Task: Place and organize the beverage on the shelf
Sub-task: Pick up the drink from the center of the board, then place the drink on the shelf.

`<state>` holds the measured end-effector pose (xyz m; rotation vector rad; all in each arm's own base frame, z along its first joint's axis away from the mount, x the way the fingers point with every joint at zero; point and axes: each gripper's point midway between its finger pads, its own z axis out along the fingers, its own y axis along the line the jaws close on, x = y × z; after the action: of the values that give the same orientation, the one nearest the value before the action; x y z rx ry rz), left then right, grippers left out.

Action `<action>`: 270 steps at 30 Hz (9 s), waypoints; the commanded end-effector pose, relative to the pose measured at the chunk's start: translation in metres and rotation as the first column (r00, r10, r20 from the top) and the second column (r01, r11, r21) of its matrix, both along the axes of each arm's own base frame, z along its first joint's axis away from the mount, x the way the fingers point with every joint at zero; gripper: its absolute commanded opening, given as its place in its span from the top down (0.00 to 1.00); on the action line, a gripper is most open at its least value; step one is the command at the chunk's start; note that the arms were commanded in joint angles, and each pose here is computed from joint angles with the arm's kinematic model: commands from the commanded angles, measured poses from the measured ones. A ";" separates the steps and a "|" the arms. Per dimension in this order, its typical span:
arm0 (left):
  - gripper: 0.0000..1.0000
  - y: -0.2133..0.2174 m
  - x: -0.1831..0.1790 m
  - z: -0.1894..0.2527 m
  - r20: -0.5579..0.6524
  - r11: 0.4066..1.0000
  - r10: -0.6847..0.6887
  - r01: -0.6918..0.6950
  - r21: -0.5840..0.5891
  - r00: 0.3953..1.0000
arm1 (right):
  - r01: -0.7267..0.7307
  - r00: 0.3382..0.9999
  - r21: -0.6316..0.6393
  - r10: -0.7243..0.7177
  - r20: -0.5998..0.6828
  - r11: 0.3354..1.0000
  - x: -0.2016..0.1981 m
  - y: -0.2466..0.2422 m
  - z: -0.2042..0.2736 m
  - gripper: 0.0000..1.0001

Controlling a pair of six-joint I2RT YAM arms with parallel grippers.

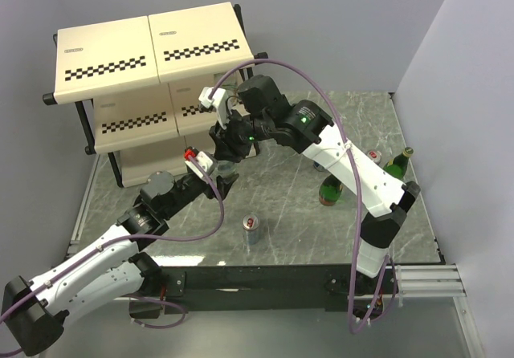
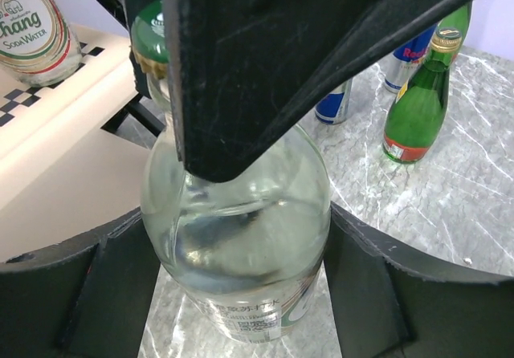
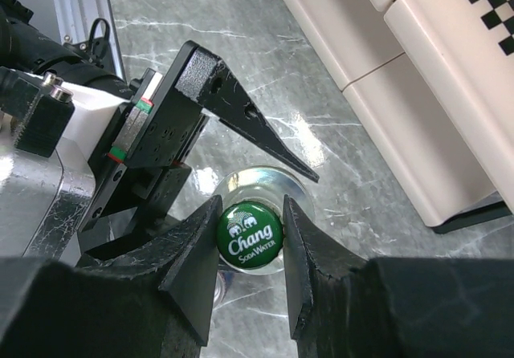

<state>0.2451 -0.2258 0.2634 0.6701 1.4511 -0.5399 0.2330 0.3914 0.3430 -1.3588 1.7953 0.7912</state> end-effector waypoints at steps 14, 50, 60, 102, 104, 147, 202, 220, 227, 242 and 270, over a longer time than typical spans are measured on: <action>1.00 -0.003 -0.005 0.030 0.051 0.997 -0.024 0.028 -0.079 0.998 | -0.025 0.992 0.222 -0.004 0.129 0.975 -0.006 0.005 0.075 1.00; 1.00 0.020 0.008 0.077 0.048 0.963 0.136 -0.120 -0.241 0.990 | 0.070 0.986 0.401 -0.124 0.109 0.913 0.012 -0.106 0.099 0.25; 1.00 0.035 0.038 0.122 0.007 0.917 0.259 -0.244 -0.315 0.966 | 0.112 0.980 0.436 -0.170 0.098 0.893 0.003 -0.149 0.034 0.25; 1.00 0.067 0.133 0.171 0.081 0.856 0.439 -0.390 -0.338 0.895 | 0.088 0.994 0.517 -0.111 0.014 0.851 -0.013 -0.176 -0.001 0.25; 1.00 0.069 0.134 0.173 0.088 0.854 0.446 -0.394 -0.341 0.891 | 0.089 0.994 0.517 -0.110 0.010 0.852 -0.013 -0.176 -0.002 0.25; 1.00 0.084 0.176 0.174 0.128 0.778 0.580 -0.500 -0.381 0.805 | 0.085 0.995 0.521 -0.103 0.004 0.849 -0.013 -0.180 -0.003 0.25; 0.42 0.083 0.201 0.138 0.066 0.751 0.623 -0.571 -0.332 0.780 | 0.086 0.995 0.516 -0.101 0.000 0.852 -0.010 -0.181 -0.006 0.25; 0.27 0.086 0.197 0.134 0.055 0.746 0.627 -0.578 -0.331 0.777 | 0.087 0.995 0.520 -0.103 0.001 0.849 -0.011 -0.182 -0.004 0.26; 0.23 0.087 0.196 0.133 0.052 0.744 0.629 -0.580 -0.332 0.776 | 0.088 0.995 0.522 -0.104 0.003 0.849 -0.010 -0.183 -0.004 0.25; 0.05 0.088 0.187 0.137 0.059 0.752 0.616 -0.563 -0.344 0.786 | 0.091 0.994 0.521 -0.107 0.001 0.849 -0.009 -0.184 -0.004 0.26; 0.00 0.087 0.098 0.131 0.000 0.855 0.436 -0.414 -0.312 0.900 | 0.052 0.991 0.449 -0.103 0.089 0.892 0.002 -0.187 -0.022 0.25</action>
<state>0.3536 -0.1330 0.4078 0.0753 1.3165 -0.3268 0.2307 0.2075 0.3164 -0.9481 1.5062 1.0552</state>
